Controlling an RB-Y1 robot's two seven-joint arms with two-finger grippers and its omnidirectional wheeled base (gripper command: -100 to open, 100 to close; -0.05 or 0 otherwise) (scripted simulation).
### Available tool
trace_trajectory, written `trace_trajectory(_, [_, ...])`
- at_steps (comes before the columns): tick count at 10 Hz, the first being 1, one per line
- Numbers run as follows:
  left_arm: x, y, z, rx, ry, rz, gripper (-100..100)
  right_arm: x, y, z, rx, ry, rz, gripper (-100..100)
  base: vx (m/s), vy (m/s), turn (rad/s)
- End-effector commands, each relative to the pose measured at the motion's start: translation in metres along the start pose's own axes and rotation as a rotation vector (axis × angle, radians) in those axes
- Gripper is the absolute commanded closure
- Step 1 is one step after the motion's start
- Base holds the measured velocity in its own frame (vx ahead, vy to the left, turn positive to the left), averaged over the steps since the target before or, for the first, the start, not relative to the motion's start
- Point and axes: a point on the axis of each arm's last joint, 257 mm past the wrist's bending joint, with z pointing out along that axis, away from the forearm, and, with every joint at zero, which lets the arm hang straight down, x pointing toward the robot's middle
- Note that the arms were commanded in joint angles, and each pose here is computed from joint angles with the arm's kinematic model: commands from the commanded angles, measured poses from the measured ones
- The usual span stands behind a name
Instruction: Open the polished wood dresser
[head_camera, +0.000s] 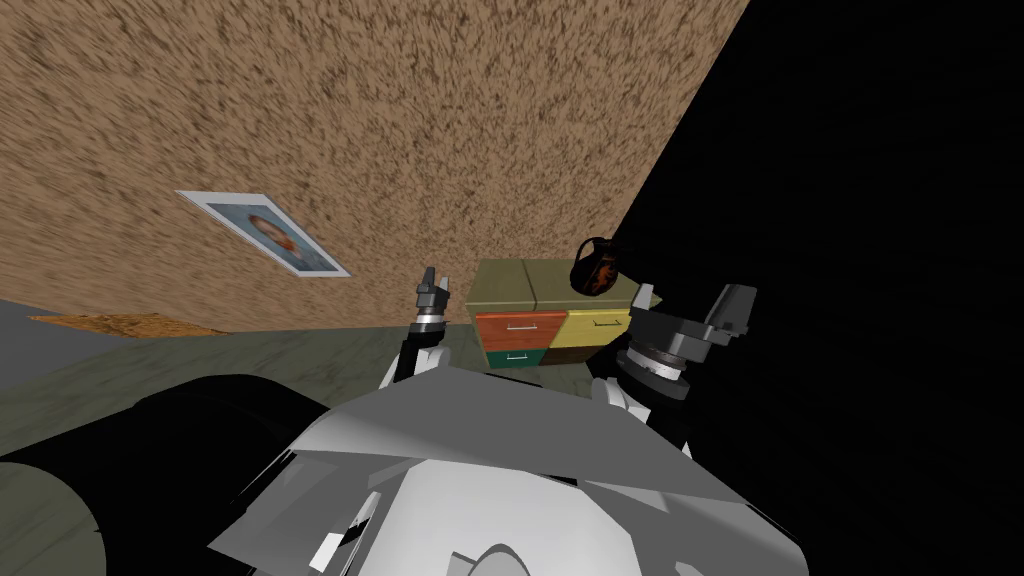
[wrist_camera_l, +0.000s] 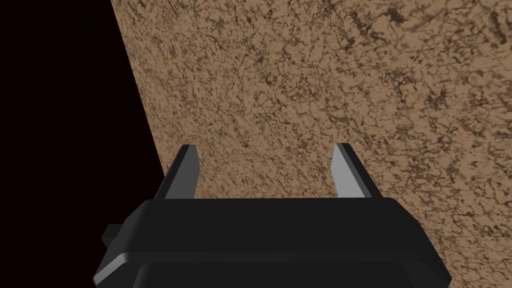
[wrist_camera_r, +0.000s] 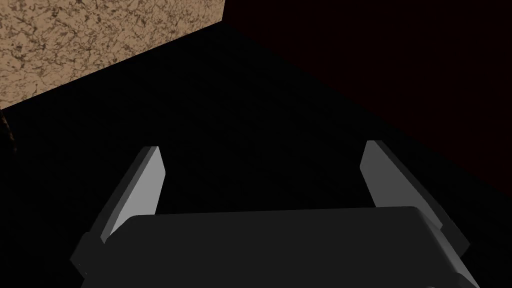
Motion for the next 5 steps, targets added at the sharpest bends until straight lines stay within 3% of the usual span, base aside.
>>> trace_trajectory(1, [0.0,0.0,0.0,0.0,0.0,0.0,0,0.0,0.0,0.0,0.0,0.0,0.0,0,0.0,0.0,0.0])
trace_trajectory(5, [0.0,-0.0001,0.0,0.0,0.0,0.0,0,0.0,0.0001,0.0,0.0,0.0,0.0,0,0.0,0.0,0.0])
